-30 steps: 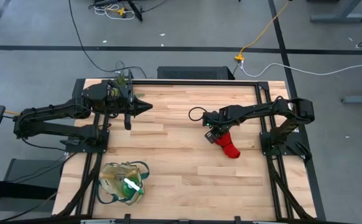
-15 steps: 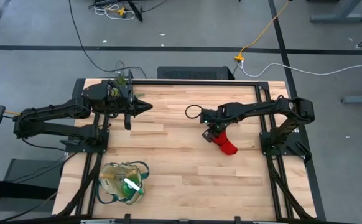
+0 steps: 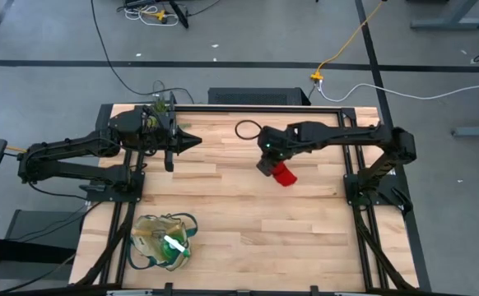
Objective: Pick & Place Garden tools in Gardening bag
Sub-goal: Put the red gloves into the white gardening bag
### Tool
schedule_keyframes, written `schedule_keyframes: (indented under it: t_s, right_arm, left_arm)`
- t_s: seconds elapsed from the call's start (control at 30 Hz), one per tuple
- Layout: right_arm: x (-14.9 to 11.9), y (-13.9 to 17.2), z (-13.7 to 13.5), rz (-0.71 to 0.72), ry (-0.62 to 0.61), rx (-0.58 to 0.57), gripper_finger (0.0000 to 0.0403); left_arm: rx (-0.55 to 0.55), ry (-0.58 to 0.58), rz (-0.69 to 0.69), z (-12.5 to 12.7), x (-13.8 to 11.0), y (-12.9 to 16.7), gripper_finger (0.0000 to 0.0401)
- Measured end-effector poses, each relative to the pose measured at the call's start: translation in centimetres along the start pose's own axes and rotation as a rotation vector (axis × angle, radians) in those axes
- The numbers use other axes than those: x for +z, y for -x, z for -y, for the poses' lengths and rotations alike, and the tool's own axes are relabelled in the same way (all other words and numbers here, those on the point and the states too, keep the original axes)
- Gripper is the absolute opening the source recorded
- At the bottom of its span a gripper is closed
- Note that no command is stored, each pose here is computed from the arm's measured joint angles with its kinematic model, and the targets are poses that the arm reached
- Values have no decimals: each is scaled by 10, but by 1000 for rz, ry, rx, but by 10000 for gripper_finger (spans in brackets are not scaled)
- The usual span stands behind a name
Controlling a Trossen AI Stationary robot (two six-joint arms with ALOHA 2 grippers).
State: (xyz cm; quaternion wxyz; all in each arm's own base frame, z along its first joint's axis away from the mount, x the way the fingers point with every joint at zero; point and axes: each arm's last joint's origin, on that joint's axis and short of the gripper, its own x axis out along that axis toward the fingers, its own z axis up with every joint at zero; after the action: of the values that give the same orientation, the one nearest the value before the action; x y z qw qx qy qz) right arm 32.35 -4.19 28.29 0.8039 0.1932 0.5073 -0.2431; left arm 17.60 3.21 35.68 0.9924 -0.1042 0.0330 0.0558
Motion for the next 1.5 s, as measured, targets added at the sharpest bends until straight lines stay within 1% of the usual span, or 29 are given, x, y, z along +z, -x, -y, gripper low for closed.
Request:
schedule_keyframes:
  t_s: [0.3,0.8,1.03,1.33,1.5]
  right_arm:
    - [28,41,-8,161,74,50,6]
    - [57,91,-15,393,186,129,6]
    - [67,113,-17,499,239,160,6]
    - [75,144,-16,691,249,208,6]
    - [76,162,-15,792,263,269,6]
  left_arm:
    - [0,-1,0,0,0,0,14]
    - [0,-4,1,0,0,0,14]
    - [0,-4,1,0,0,0,14]
    - [15,-4,14,0,1,0,14]
    - [34,-4,53,0,5,0,14]
